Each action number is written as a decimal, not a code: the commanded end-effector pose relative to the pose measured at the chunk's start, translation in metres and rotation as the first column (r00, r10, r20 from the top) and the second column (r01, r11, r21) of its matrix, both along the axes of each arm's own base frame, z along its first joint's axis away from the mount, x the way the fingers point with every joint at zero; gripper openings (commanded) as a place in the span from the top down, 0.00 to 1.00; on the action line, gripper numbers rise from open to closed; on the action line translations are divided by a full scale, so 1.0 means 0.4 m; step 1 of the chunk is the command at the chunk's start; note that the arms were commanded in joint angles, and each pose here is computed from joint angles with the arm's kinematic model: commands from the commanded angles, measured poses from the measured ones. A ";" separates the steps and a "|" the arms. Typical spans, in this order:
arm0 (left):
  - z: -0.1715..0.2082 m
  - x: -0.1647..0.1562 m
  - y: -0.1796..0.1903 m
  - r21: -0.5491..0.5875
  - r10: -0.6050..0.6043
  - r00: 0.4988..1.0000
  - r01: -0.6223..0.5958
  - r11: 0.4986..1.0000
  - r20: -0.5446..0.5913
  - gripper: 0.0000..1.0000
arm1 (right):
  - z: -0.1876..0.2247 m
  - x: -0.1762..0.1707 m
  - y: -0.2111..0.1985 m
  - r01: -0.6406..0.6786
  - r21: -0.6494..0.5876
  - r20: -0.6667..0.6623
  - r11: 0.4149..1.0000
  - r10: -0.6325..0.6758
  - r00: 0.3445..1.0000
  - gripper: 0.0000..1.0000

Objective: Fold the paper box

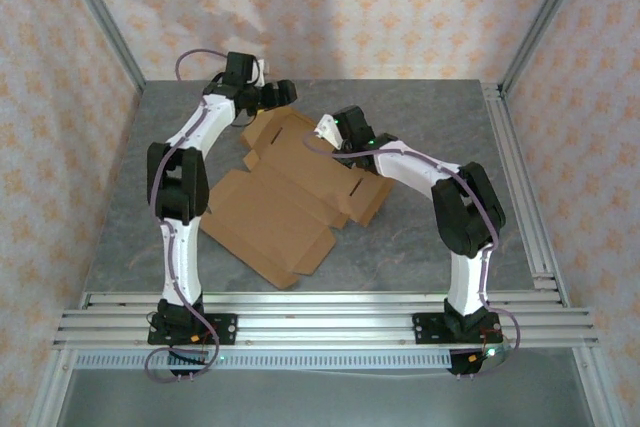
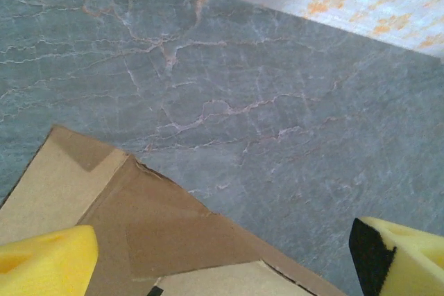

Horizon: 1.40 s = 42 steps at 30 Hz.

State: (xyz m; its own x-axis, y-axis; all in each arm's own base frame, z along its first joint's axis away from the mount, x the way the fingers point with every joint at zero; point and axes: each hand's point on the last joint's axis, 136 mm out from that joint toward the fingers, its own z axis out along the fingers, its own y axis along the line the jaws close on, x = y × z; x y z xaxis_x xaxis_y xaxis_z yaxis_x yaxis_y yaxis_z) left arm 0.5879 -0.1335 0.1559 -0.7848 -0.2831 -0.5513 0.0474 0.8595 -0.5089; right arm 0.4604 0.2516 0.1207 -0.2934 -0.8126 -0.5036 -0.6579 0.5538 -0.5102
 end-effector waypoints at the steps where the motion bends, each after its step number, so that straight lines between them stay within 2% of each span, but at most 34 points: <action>1: -0.004 -0.014 -0.017 0.040 -0.075 0.997 0.077 0.996 -0.032 0.05 | 0.054 -0.002 0.006 -0.010 0.010 0.049 1.000 0.009 0.999 1.00; 7: -0.023 0.005 -0.031 0.062 -0.125 0.991 0.129 0.990 -0.056 0.05 | 0.053 -0.004 0.008 -0.013 0.009 0.046 1.000 0.013 0.999 1.00; 15: -0.030 -0.023 -0.087 0.052 -0.219 0.973 0.224 0.973 -0.078 0.07 | 0.058 0.004 0.005 -0.006 -0.001 0.055 1.000 0.006 0.998 1.00; 25: -0.018 -0.064 -0.116 0.018 -0.259 0.961 0.262 0.965 -0.101 0.12 | 0.059 0.016 0.002 0.010 -0.020 0.062 1.000 -0.009 0.998 1.00; 27: -0.017 -0.068 -0.121 0.003 -0.255 0.961 0.257 0.966 -0.102 0.15 | 0.060 0.016 0.005 0.006 -0.012 0.059 1.000 -0.006 0.998 1.00; 30: -0.015 -0.066 -0.128 -0.030 -0.240 0.965 0.238 0.971 -0.109 0.26 | 0.062 0.015 0.009 0.001 -0.010 0.058 1.000 0.000 0.998 1.00; 42: -0.012 -0.048 -0.160 -0.160 -0.165 0.975 0.141 0.977 -0.148 0.47 | 0.054 0.008 0.011 -0.008 -0.032 0.056 0.999 0.010 0.998 1.00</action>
State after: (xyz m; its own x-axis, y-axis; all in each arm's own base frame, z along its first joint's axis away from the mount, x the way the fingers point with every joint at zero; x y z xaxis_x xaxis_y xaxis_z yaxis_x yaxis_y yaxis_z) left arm 0.5692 -0.1824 0.1333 -0.9055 -0.1947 -0.3771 0.0725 0.8045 -0.5895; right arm 0.4615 0.2509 0.1235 -0.2822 -0.8286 -0.4835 -0.6494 0.5359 -0.5394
